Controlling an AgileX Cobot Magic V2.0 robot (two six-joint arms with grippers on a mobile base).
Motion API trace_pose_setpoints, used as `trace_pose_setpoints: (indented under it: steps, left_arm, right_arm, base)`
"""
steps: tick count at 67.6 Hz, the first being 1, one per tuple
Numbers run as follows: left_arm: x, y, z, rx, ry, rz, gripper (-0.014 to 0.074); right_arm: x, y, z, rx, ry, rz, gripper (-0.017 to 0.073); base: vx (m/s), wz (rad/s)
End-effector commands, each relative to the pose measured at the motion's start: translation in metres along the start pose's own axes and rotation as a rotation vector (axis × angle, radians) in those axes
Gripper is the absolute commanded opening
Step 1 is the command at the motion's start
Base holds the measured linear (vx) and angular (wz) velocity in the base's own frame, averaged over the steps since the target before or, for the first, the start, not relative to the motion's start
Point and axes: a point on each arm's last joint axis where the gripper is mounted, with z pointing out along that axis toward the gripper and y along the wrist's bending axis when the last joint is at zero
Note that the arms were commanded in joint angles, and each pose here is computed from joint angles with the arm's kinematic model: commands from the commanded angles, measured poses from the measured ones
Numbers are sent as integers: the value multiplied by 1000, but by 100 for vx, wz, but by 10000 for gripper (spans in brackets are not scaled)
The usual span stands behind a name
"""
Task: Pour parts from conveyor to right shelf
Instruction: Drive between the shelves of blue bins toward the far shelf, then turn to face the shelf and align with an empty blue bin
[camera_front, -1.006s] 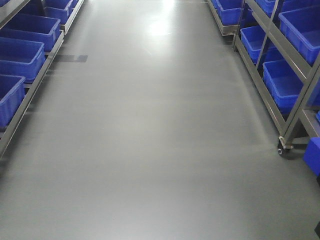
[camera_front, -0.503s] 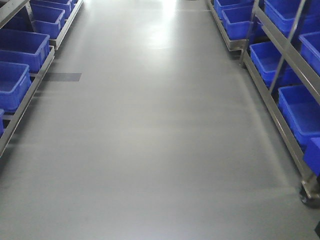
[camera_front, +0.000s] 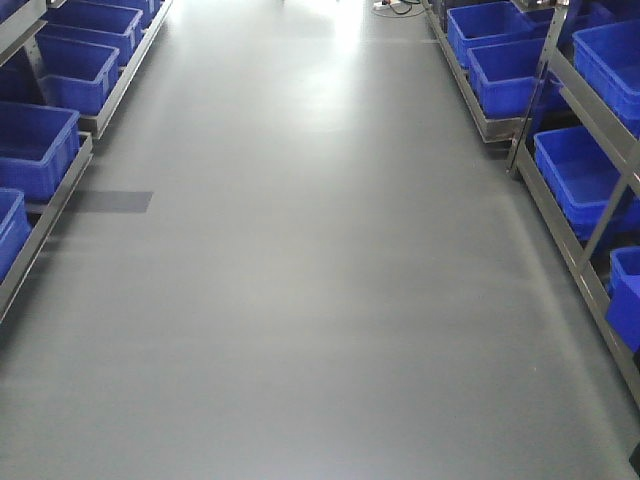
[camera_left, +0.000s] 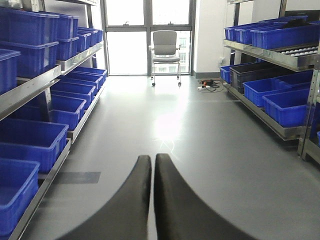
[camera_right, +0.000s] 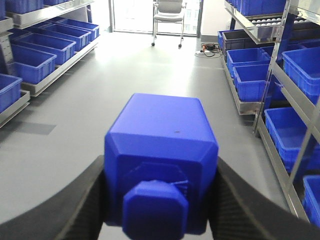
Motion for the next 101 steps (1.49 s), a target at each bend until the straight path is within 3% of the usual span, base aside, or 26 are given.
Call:
trace_pose_setpoints:
  steps: [1, 101]
  left_arm:
    - [-13, -1, -2, 7, -97, -14, -6]
    - [-13, -1, -2, 7, -97, -14, -6]
  right_arm:
    - [-14, -4, -1, 36, -86, -7, -1]
    - [-14, -4, -1, 36, -86, -7, -1]
  base:
    - [68, -5]
    - [63, 5]
